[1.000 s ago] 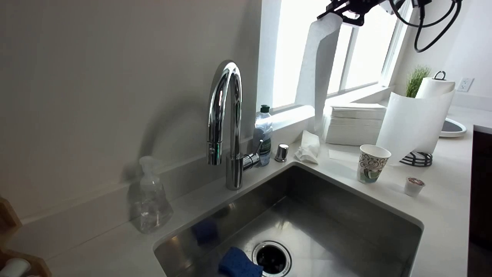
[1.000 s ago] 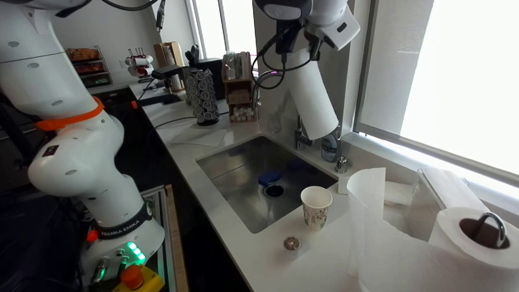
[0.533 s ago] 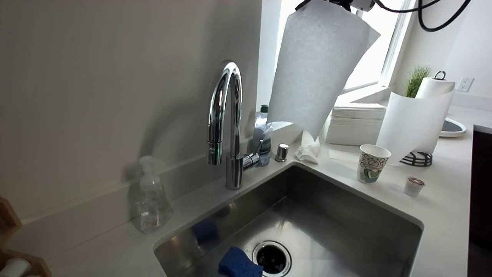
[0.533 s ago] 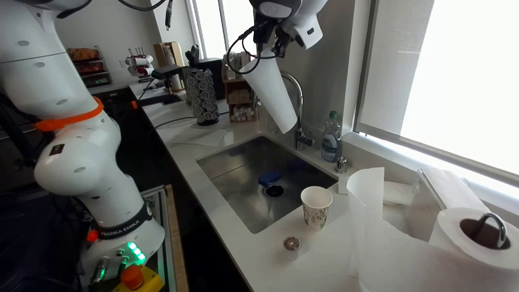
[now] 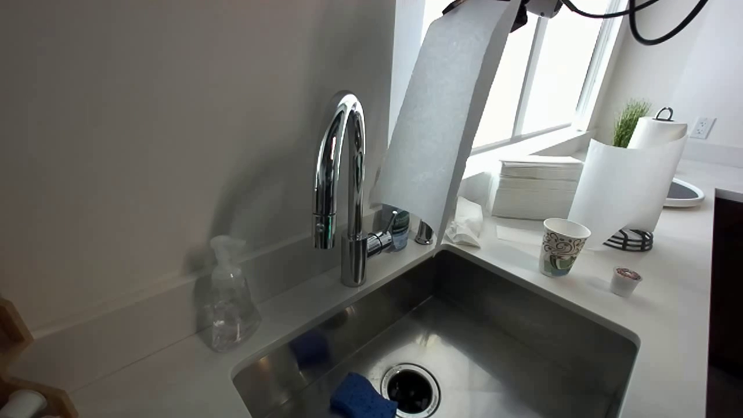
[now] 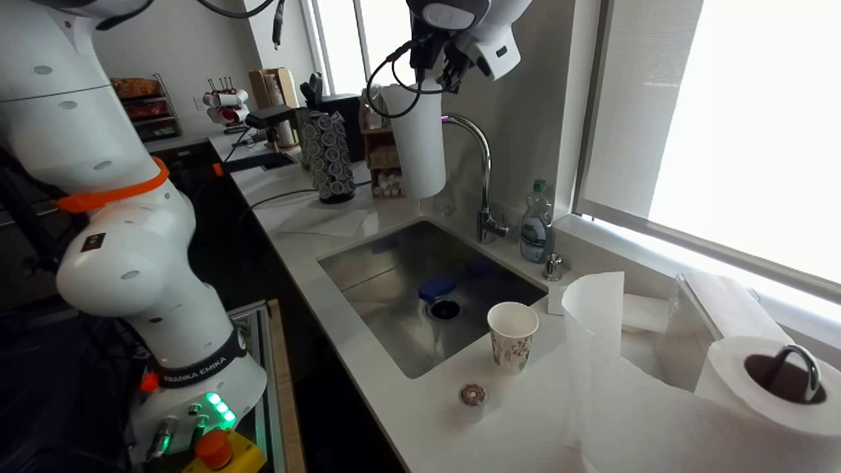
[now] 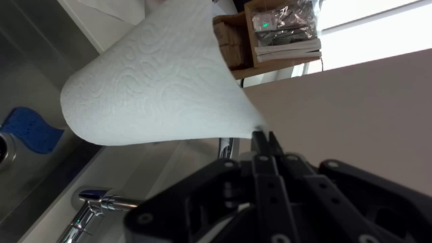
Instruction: Cut a piece of paper towel and move it to the left side where another piece of paper towel is
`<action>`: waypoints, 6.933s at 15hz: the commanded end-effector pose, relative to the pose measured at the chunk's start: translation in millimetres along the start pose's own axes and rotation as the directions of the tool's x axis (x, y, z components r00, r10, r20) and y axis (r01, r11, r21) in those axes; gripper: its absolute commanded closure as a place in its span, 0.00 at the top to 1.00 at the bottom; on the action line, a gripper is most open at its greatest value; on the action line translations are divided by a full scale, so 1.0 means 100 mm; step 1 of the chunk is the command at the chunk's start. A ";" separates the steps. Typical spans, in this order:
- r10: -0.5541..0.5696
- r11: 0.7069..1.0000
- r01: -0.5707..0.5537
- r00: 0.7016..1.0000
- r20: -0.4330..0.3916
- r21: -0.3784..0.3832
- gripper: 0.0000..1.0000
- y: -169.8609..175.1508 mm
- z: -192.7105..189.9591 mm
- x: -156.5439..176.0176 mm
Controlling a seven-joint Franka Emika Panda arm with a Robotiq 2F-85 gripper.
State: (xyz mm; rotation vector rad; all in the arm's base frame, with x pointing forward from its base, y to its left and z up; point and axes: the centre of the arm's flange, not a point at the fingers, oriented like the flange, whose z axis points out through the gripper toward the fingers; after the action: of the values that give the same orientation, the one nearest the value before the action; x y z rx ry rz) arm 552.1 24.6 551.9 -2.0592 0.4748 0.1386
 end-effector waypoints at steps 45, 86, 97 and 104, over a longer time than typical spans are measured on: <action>0.602 0.711 -0.520 0.798 0.028 -0.474 0.01 -0.94 3.45 -0.70; 0.789 0.377 -0.605 0.607 -0.099 -0.701 0.00 -0.63 5.59 -0.73; 0.814 0.376 -0.574 0.580 -0.037 -0.728 0.27 -0.63 6.15 -0.90; 0.818 0.370 -0.601 0.573 -0.059 -0.709 0.78 -0.82 5.87 -1.03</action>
State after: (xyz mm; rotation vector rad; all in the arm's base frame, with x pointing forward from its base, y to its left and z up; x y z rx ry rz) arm 534.0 582.1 327.2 -2.2634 1.2432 1.3564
